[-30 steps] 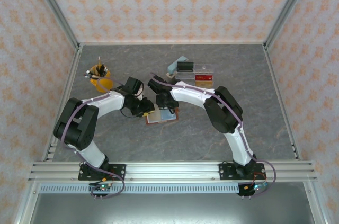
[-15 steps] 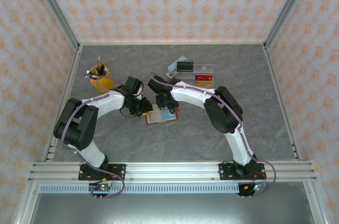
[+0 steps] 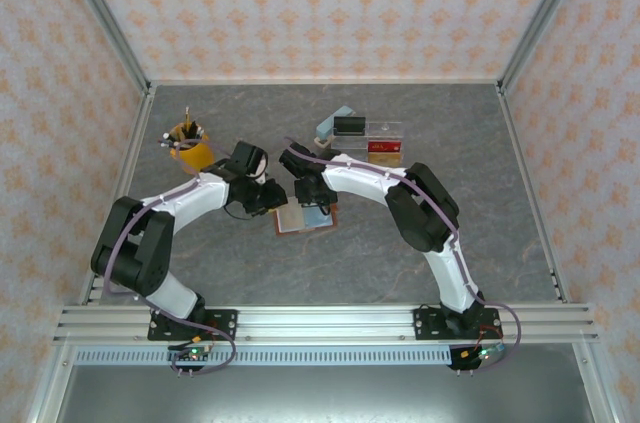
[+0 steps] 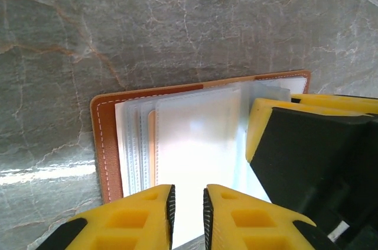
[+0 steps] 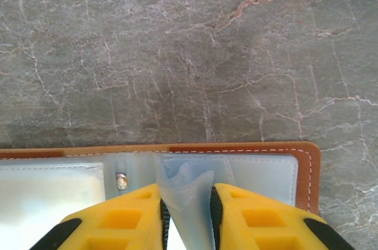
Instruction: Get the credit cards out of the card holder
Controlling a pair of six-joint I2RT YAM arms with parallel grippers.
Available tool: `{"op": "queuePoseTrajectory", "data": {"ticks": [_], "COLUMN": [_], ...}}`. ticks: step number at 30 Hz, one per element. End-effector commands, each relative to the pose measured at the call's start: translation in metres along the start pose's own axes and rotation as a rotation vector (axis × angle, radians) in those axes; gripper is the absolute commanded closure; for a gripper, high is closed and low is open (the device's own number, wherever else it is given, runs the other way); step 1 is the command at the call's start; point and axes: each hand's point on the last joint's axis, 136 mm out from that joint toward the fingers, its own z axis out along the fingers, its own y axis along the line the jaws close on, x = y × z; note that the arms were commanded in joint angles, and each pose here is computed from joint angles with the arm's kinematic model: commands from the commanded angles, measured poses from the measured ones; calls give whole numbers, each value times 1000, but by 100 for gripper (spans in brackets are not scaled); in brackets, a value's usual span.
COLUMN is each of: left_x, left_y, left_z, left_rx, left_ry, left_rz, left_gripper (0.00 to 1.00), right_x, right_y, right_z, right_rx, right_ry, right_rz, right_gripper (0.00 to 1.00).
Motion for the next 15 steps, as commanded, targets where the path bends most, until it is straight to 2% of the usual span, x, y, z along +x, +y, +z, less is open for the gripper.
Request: {"op": "queuePoseTrajectory", "data": {"ticks": [1,11,15], "left_x": [2,1,4], "left_y": [-4,6,2], "left_z": [11,24,31], "left_rx": [16,-24,10], "left_ry": [38,57,88], "left_rz": [13,10,1], "left_gripper": [76,75,75], "right_x": [36,35,35], "right_y": [-20,-19,-20], "right_z": [29,28,28], "right_rx": [65,60,59], "right_ry": [128,126,130], "right_rz": [3,5,5], "right_gripper": [73,73,73]}}
